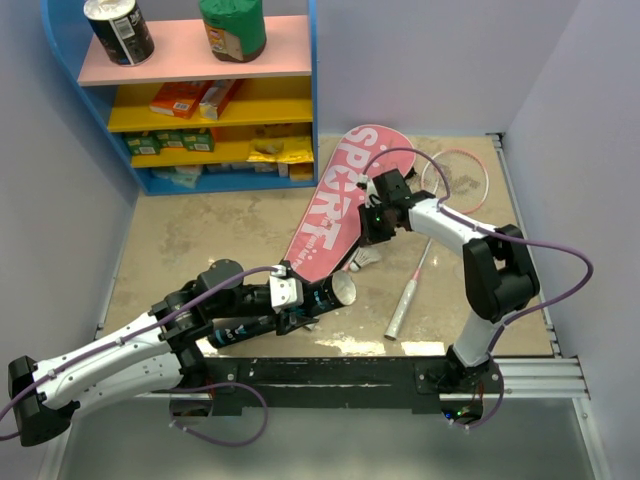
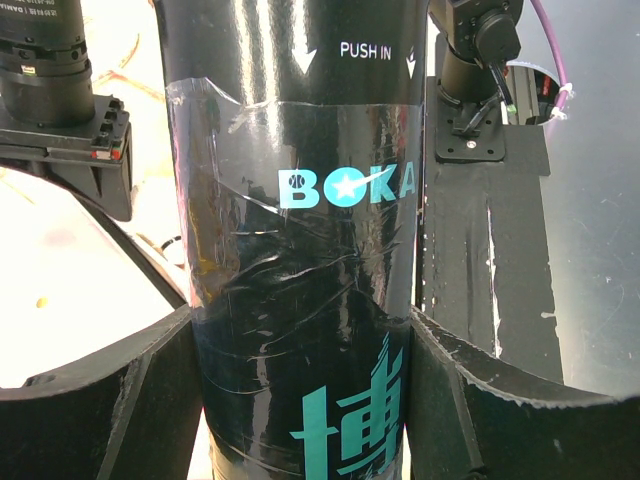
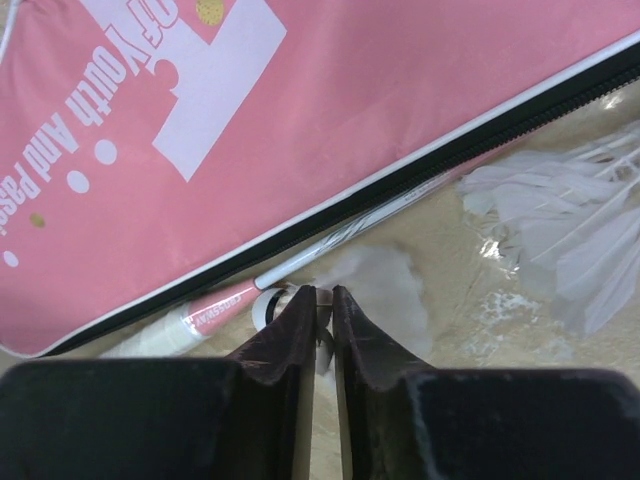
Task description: Pack up the badminton gear
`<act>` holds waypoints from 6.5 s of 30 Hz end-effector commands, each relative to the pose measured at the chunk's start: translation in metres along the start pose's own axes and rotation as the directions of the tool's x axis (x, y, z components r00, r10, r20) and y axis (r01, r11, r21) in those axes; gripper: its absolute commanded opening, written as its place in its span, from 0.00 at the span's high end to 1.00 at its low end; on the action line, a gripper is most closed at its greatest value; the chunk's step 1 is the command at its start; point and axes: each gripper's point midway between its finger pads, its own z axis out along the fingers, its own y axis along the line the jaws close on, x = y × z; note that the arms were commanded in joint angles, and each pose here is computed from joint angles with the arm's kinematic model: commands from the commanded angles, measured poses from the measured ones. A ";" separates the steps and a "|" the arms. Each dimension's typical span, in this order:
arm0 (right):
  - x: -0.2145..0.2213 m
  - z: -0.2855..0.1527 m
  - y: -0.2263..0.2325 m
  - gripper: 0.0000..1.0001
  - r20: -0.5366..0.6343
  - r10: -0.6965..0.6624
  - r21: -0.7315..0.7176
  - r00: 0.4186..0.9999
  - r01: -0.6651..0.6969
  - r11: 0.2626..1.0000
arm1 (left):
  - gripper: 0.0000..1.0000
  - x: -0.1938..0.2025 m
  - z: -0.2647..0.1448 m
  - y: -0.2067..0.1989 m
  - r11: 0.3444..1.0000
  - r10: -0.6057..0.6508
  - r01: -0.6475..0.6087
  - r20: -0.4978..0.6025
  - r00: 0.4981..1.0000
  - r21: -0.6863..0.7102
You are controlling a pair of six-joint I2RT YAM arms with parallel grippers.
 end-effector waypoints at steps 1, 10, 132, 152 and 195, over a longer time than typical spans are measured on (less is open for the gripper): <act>0.006 -0.009 0.011 0.92 -0.007 -0.002 -0.059 1.000 0.002 0.998 | 1.00 -0.027 -0.002 -0.001 1.000 0.016 -0.017 0.085 0.996 0.009; -0.004 -0.046 0.026 1.00 0.063 0.026 -0.089 0.998 -0.020 0.996 | 1.00 -0.028 -0.004 -0.001 1.000 0.017 -0.017 0.088 0.996 0.004; -0.011 -0.260 0.131 0.44 0.612 0.239 -0.178 0.754 -0.163 0.970 | 1.00 -0.056 -0.024 0.049 0.970 0.030 0.025 0.220 0.975 -0.243; -0.027 -0.089 0.007 0.32 0.572 0.702 -0.189 0.424 -0.764 0.616 | 1.00 -0.069 -0.035 0.046 0.969 0.031 0.034 0.255 0.966 -0.245; -0.063 -0.025 -0.103 0.54 0.620 0.763 -0.238 0.183 -0.883 0.405 | 1.00 -0.069 -0.035 0.049 0.975 0.005 0.055 0.270 0.963 -0.217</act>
